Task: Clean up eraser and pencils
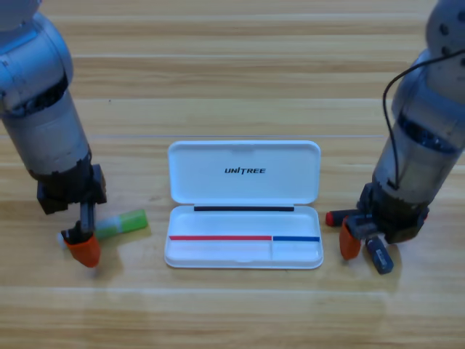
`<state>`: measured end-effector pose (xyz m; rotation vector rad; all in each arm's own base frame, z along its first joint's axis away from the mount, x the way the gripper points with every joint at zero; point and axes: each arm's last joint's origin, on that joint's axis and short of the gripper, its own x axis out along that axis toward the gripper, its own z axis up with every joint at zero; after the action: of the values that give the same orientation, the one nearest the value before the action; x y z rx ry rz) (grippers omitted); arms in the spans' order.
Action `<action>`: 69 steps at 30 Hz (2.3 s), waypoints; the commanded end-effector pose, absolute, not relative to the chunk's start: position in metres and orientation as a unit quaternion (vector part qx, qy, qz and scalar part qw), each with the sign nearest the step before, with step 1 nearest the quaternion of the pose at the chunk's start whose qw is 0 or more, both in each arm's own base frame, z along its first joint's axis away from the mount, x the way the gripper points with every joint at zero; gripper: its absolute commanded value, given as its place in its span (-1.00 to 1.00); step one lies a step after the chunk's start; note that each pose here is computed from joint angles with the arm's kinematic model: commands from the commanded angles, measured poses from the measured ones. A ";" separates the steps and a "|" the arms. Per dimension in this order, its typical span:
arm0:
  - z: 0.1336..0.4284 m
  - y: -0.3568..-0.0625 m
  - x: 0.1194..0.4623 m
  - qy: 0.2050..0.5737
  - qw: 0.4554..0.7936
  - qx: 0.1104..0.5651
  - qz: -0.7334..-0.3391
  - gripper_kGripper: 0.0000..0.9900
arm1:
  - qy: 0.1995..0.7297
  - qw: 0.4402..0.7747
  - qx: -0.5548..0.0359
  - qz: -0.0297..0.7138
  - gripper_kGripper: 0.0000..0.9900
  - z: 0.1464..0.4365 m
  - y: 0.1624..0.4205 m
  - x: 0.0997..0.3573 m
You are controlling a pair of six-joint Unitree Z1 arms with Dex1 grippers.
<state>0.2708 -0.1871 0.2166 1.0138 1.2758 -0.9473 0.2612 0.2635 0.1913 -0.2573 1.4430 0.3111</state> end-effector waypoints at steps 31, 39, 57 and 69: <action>0.174 -0.168 0.285 0.572 0.575 0.415 -0.412 1.00 | 0.736 0.663 -0.110 0.084 -0.21 0.138 0.245 0.260; 0.168 -0.170 0.288 0.570 0.577 0.415 -0.413 1.00 | 0.748 0.652 -0.099 0.074 -1.00 0.138 0.235 0.264; 0.159 -0.174 0.303 0.570 0.577 0.413 -0.415 0.43 | 0.494 0.545 -0.467 0.490 -1.00 0.264 0.252 0.235; 0.172 -0.170 0.298 0.550 0.572 0.439 -0.421 -0.99 | 0.462 0.464 -0.530 0.538 -1.00 0.244 0.336 0.255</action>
<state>0.2969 -0.1773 0.1838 1.0152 1.2537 -0.9920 0.2616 0.2947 0.2938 -1.2134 1.0148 1.2249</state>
